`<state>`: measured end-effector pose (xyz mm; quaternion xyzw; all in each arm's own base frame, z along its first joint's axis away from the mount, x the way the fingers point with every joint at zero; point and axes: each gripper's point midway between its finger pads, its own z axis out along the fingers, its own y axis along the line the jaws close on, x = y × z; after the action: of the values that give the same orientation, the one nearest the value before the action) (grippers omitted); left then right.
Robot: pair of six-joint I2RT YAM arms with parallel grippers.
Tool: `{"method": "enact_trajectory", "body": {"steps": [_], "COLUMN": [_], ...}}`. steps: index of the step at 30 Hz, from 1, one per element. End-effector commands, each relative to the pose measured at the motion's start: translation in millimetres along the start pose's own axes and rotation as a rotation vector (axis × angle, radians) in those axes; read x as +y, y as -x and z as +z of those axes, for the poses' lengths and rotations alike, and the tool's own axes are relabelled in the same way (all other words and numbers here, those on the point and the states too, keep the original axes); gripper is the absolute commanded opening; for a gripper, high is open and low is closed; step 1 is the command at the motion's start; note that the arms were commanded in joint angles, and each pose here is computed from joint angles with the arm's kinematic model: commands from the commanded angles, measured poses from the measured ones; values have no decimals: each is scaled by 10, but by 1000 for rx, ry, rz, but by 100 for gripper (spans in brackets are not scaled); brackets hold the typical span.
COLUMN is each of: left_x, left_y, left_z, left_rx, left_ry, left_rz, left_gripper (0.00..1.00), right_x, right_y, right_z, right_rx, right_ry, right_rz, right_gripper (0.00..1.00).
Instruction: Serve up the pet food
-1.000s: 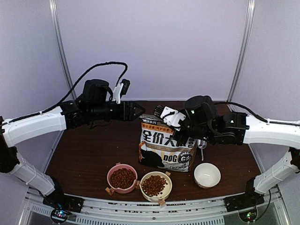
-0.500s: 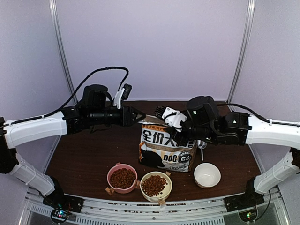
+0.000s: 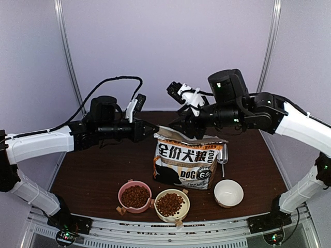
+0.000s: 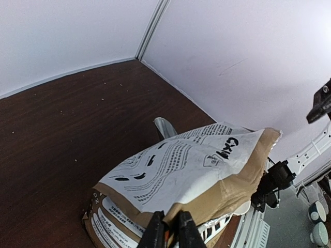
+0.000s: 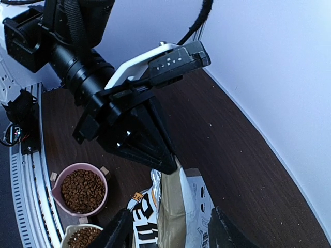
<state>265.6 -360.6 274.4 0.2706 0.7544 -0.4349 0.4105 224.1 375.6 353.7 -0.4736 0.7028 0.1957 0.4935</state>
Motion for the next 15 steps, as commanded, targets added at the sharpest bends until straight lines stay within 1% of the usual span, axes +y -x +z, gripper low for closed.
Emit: {"method": "enact_trajectory", "body": {"steps": [1, 6, 13, 15], "left_x": [-238, -238, -266, -264], "left_y": [13, 4, -7, 0], "left_z": [-21, -49, -101, -118], "left_rx": [-19, -37, -74, -86], "left_ry": [-112, -115, -136, -134], "left_rz": [60, 75, 104, 108], "left_gripper": [8, 0, 0, 0], "right_x": [11, -58, -190, -212], "right_y": [-232, -368, -452, -505], "right_z": [274, 543, 785, 843], "right_rx": [145, 215, 249, 276], "right_ry": [43, 61, 60, 79], "right_rz": [83, 115, 104, 106], "right_gripper": [50, 49, 48, 44]}}
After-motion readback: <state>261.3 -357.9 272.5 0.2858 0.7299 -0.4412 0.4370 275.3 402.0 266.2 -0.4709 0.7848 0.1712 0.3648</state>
